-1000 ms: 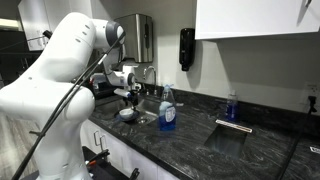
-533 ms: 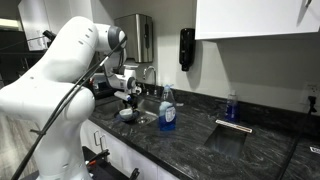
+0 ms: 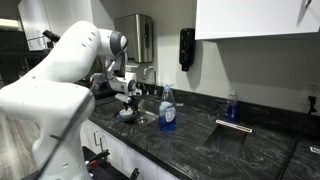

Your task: Remove the white bowl from the sink and put it on the counter

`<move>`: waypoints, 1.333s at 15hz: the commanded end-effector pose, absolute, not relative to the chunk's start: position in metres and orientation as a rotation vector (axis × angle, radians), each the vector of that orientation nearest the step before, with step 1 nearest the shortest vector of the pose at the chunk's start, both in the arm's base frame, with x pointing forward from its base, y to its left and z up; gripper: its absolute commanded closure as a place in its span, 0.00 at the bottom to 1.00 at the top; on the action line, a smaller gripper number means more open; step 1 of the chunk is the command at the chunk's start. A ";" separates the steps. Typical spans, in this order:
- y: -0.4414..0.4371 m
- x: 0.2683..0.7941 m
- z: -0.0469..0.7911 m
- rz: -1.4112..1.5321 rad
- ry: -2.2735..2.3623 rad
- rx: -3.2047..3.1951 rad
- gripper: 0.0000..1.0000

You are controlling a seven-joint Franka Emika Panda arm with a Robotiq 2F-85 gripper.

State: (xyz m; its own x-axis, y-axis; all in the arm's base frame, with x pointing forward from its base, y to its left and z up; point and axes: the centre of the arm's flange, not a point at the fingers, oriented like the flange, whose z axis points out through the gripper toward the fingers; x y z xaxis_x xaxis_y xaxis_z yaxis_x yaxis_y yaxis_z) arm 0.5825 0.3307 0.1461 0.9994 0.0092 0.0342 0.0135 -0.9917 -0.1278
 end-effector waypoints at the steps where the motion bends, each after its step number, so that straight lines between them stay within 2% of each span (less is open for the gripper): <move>1: 0.335 0.595 0.131 -0.062 -0.034 -3.013 0.00; 3: 0.335 0.597 0.126 -0.062 -0.031 -3.017 0.02; 4: 0.334 0.599 0.123 -0.064 -0.028 -3.020 0.27; 6: 0.339 0.598 0.121 -0.064 -0.029 -3.022 0.29; 7: 0.339 0.599 0.119 -0.066 -0.030 -3.023 0.35; 16: 0.342 0.599 0.119 -0.083 -0.038 -3.026 0.99; 20: 0.337 0.598 0.126 -0.091 -0.013 -3.027 0.98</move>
State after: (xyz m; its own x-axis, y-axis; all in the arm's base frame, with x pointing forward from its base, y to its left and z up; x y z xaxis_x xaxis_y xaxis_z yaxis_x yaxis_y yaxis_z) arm 0.5972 0.3407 0.1269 0.9984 0.0129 0.0544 0.0194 -0.9927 -0.1191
